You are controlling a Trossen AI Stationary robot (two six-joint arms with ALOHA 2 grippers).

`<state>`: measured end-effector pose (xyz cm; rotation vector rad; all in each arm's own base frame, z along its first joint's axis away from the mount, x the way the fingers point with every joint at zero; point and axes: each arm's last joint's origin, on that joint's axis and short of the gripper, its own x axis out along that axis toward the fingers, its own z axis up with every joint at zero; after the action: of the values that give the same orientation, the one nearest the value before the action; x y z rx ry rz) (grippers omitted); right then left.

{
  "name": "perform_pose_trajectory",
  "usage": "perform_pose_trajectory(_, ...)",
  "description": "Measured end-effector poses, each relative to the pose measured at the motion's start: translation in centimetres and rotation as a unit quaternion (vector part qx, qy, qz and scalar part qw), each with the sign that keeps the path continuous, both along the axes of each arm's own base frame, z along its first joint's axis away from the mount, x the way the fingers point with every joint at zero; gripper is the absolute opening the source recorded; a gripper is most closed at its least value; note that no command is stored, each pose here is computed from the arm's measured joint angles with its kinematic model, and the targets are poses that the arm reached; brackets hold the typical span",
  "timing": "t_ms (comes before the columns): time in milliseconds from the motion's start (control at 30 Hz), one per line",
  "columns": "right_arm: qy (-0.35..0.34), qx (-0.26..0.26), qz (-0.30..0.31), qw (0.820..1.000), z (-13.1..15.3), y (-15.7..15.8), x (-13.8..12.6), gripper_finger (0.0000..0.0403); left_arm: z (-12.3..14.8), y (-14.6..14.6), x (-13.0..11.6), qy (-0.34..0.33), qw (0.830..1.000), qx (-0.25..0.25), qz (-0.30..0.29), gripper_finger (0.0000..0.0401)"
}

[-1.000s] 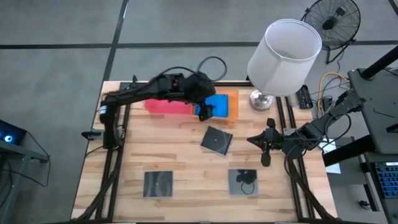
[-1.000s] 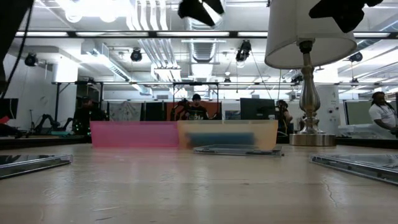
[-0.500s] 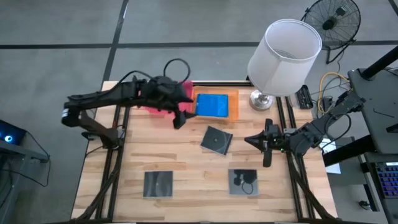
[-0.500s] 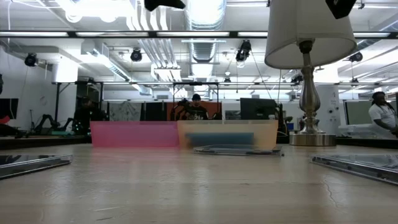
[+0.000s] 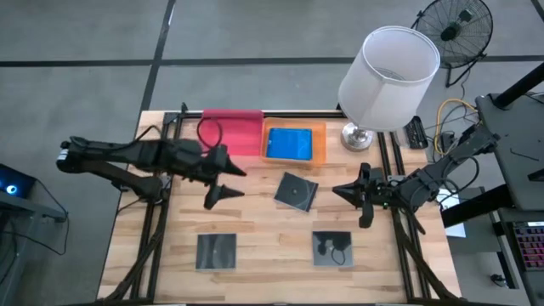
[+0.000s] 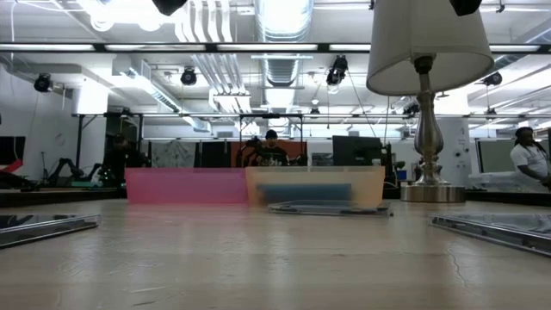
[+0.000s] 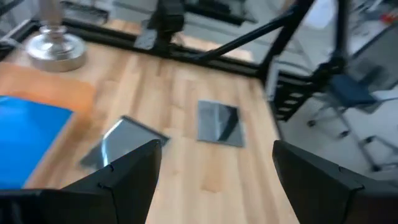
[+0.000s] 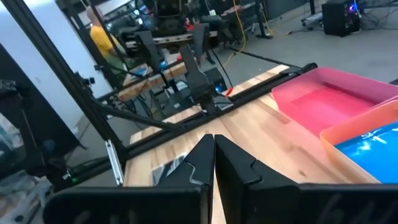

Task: Pick & place jewel cases by type
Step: Put the top black CD case into the pink bin

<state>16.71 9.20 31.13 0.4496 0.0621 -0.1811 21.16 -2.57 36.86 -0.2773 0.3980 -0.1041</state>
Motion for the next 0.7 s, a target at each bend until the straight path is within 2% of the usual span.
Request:
perform_pose_trajectory(233,0.009,-0.009,-0.010,1.000,-0.5,0.4,0.6,0.0009,-1.2,-1.2,-0.9,-0.038,0.995,-0.097,0.001,0.0290)
perform_pose_trajectory(333,0.012,-0.010,-0.005,1.000,-0.6,0.5,0.7,0.0022,-1.6,-1.3,-0.8,-0.043,0.989,-0.140,0.010,0.0290)
perform_pose_trajectory(400,0.014,-0.008,0.012,1.000,-0.6,0.6,0.7,0.0039,-2.0,-1.3,-0.7,-0.038,0.986,-0.160,0.025,0.0290)
perform_pose_trajectory(533,0.020,-0.012,0.057,0.998,-0.7,0.8,0.7,0.0089,-2.8,-1.2,-0.3,-0.040,0.984,-0.163,0.060,0.0290)
perform_pose_trajectory(700,0.027,-0.036,0.087,0.995,-0.8,1.0,0.8,0.0156,-2.6,-1.3,0.0,-0.101,0.979,-0.169,0.051,0.0290)
